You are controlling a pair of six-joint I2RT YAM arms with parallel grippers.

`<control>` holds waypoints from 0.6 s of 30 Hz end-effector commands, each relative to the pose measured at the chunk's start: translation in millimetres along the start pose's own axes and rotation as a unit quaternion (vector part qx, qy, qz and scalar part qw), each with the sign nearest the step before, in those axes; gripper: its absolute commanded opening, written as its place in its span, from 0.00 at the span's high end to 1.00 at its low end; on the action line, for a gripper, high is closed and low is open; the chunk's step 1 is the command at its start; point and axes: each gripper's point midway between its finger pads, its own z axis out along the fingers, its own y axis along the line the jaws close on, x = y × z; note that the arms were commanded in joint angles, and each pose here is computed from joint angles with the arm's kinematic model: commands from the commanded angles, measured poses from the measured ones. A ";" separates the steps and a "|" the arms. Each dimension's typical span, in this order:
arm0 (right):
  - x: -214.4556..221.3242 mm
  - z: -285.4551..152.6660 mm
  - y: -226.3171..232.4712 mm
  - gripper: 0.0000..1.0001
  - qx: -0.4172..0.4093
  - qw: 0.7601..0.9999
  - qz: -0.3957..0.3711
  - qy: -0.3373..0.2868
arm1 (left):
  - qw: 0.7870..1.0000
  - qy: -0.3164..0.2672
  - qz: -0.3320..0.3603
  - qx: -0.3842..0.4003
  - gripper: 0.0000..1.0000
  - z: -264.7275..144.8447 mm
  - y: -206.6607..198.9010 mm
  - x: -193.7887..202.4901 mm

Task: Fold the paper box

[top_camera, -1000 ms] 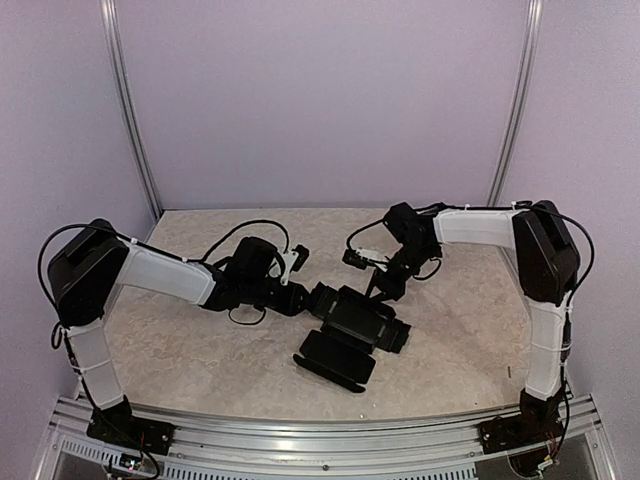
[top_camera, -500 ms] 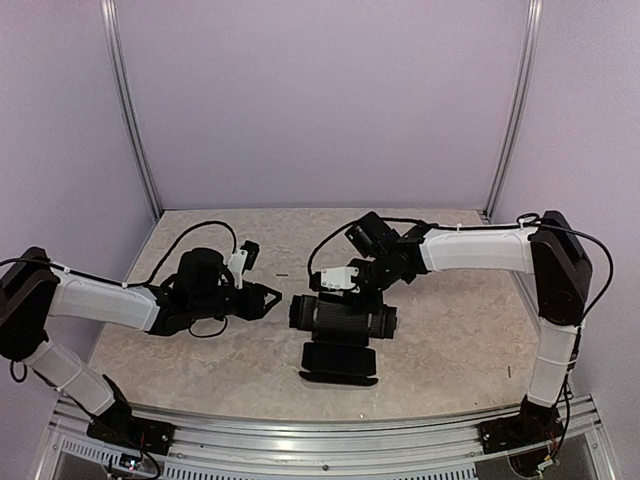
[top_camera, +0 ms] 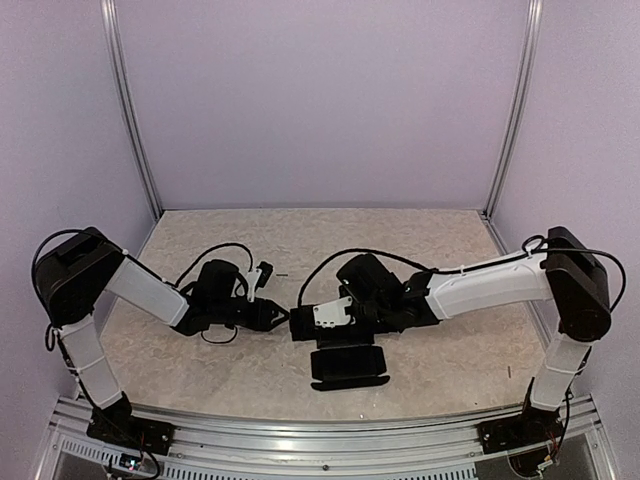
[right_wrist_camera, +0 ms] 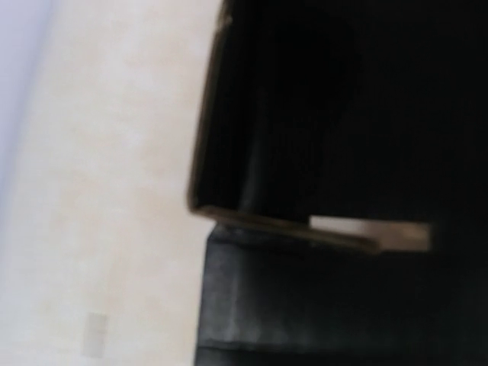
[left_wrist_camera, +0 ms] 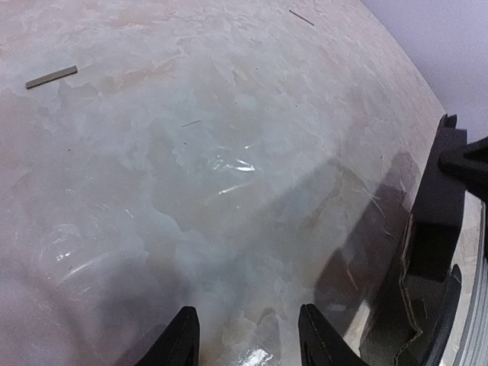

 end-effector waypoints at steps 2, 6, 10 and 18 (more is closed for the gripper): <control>0.9 -23.5 -51.8 1.00 0.112 0.994 -0.001 0.001 | 0.997 -0.014 0.024 0.068 0.55 5.5 -24.3 -7.0; 1.9 -16.6 -52.2 1.00 0.136 0.991 -0.005 0.002 | 0.994 -0.028 0.047 0.096 0.54 5.2 -36.6 -11.7; -0.1 -13.1 -45.0 1.00 0.142 0.990 -0.016 -0.004 | 0.991 -0.045 0.064 0.106 0.54 6.9 -41.9 -16.3; -5.9 -25.1 -34.9 1.00 0.188 0.981 -0.046 -0.013 | 0.987 -0.057 0.071 0.129 0.50 0.8 -47.4 -10.6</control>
